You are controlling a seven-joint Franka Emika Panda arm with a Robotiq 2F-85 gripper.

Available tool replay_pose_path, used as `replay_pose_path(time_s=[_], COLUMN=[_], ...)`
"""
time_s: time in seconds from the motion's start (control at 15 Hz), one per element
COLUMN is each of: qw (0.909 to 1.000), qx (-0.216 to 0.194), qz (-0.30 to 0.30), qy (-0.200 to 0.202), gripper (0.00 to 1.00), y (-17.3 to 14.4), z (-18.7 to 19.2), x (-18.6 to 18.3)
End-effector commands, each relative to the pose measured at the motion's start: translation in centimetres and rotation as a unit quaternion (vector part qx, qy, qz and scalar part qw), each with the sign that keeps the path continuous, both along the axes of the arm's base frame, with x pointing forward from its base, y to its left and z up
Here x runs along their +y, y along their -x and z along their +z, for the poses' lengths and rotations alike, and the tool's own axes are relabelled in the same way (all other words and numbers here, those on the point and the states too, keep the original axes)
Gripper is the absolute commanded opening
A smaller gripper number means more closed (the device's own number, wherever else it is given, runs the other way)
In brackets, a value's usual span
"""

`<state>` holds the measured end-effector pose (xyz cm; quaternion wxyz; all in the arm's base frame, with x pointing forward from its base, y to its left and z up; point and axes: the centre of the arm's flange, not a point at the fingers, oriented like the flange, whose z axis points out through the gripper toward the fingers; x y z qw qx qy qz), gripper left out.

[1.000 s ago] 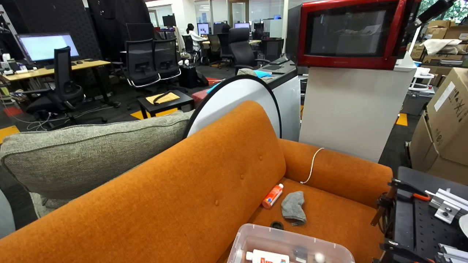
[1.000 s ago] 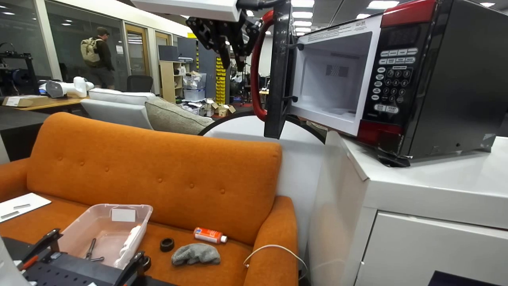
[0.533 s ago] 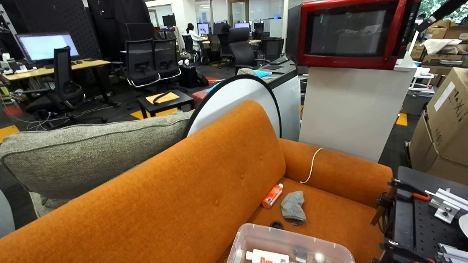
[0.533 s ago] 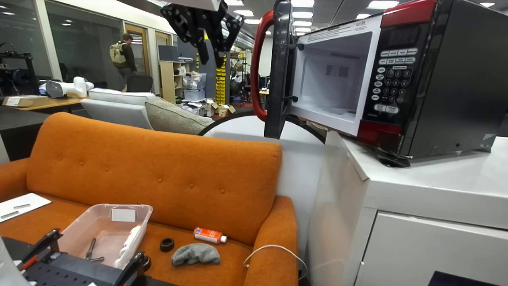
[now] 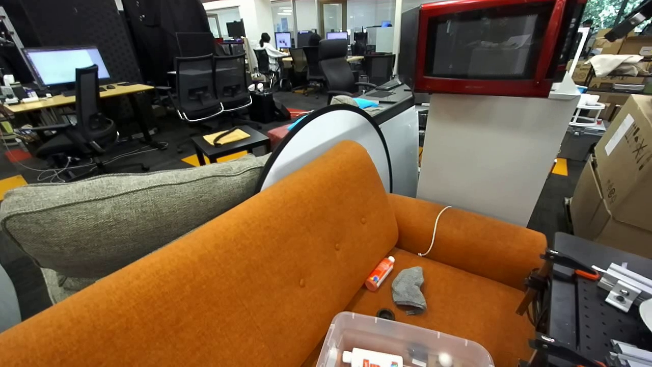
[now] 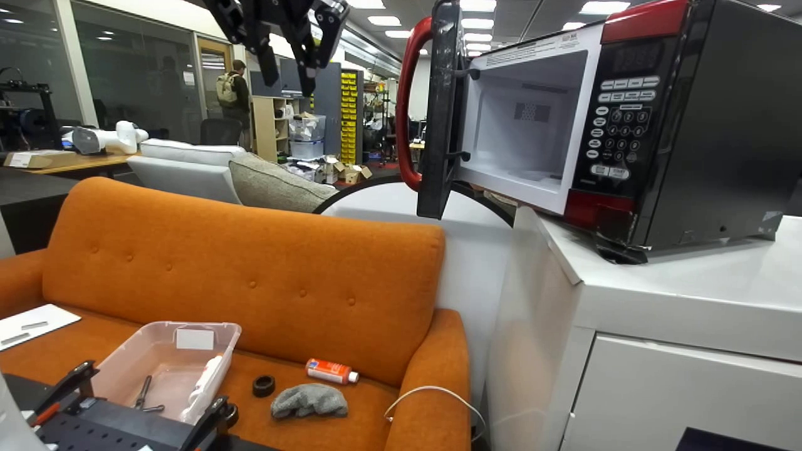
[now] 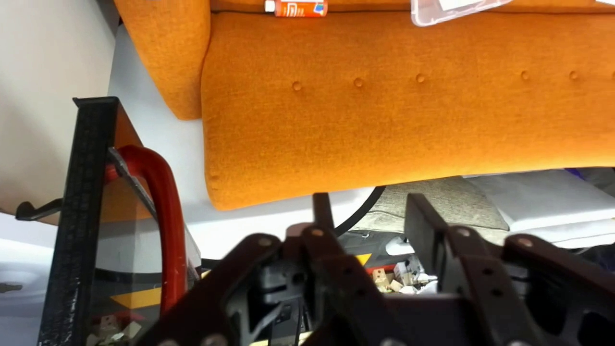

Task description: Open the microwave door

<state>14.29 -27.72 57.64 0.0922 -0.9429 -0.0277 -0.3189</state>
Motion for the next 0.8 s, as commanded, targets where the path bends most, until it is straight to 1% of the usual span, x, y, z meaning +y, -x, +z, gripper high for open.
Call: replay_pose_path(time_s=[0.0, 0.07, 0.13, 0.2, 0.33, 0.4, 0.73], qw=[0.9987, 0.9983, 0.9994, 0.9993, 0.9993, 0.9993, 0.9993], qx=[0.023, 0.034, 0.017, 0.017, 0.015, 0.015, 0.015], qz=[0.045, 0.047, 0.029, 0.030, 0.031, 0.031, 0.032], qy=[-0.012, -0.012, -0.013, -0.014, -0.015, -0.015, -0.015], gripper=[0.76, 0.84, 0.90, 0.71, 0.87, 0.90, 0.90], y=[1.11, 1.18, 0.92, 1.04, 1.06, 1.03, 1.00], z=[0.60, 0.57, 0.11, 0.16, 0.16, 0.14, 0.14], x=[0.48, 0.66, 0.89, 0.98, 0.98, 0.99, 1.00])
